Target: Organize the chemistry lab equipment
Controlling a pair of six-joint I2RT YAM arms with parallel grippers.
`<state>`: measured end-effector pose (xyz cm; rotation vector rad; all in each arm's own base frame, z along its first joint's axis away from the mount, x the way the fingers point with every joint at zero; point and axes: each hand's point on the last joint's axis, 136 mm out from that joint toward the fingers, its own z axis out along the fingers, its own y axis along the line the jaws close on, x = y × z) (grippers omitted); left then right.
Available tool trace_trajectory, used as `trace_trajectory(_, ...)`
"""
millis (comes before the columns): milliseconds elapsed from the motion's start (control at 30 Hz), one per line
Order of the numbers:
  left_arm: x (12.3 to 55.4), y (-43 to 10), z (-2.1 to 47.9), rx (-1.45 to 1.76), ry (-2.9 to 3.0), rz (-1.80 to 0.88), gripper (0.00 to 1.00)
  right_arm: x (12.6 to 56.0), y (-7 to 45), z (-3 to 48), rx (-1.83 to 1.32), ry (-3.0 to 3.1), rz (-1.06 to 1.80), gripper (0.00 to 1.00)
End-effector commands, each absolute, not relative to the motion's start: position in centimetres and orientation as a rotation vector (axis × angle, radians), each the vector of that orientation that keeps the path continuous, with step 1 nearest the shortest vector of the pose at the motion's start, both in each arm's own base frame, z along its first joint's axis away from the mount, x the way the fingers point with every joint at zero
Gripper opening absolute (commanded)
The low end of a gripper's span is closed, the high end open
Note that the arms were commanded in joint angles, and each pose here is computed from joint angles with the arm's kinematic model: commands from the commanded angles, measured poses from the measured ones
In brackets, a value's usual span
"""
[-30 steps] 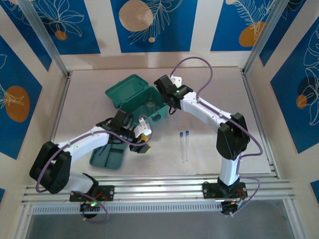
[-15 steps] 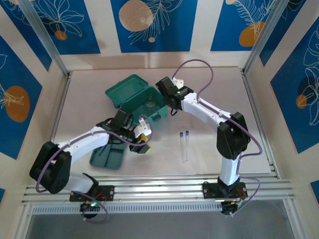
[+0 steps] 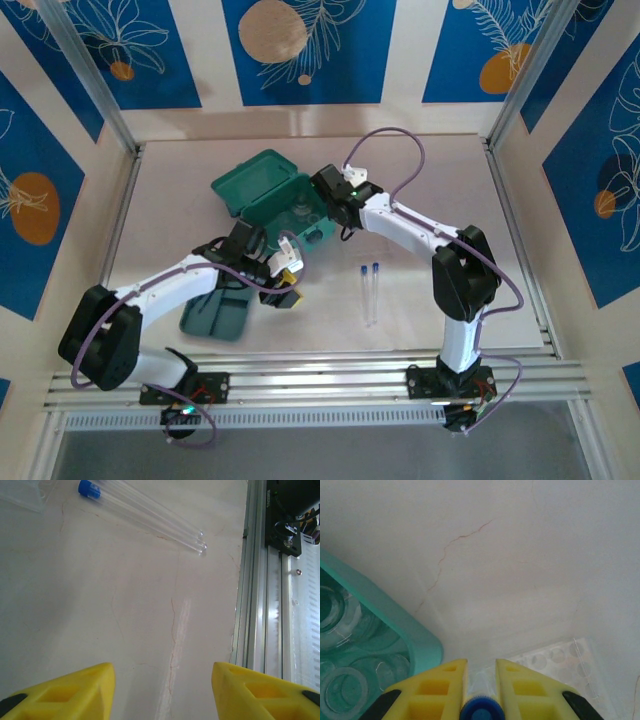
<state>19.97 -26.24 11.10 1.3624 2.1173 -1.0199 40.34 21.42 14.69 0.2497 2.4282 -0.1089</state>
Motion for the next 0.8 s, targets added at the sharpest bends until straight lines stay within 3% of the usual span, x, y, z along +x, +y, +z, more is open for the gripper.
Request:
trace_trajectory(0, 19.5, -25.9, 11.4, 1.371, 2.102, -1.041, 0.54, 39.9, 20.9, 14.8, 0.295, 2.406, -0.124, 0.18)
trace_trajectory(167, 19.4, -25.9, 11.4, 1.371, 2.103, -1.042, 0.54, 39.5, 20.6, 14.8, 0.32, 2.39, -0.125, 0.2)
trace_trajectory(367, 19.5, -25.9, 11.4, 1.372, 2.1, -1.04, 0.54, 39.3, 20.3, 14.6, 0.347, 2.389, -0.118, 0.32)
trace_trajectory(767, 19.5, -26.0, 11.4, 1.373, 2.101, -1.043, 0.54, 39.9, 20.9, 19.7, 0.305, 2.321, -0.05, 0.48)
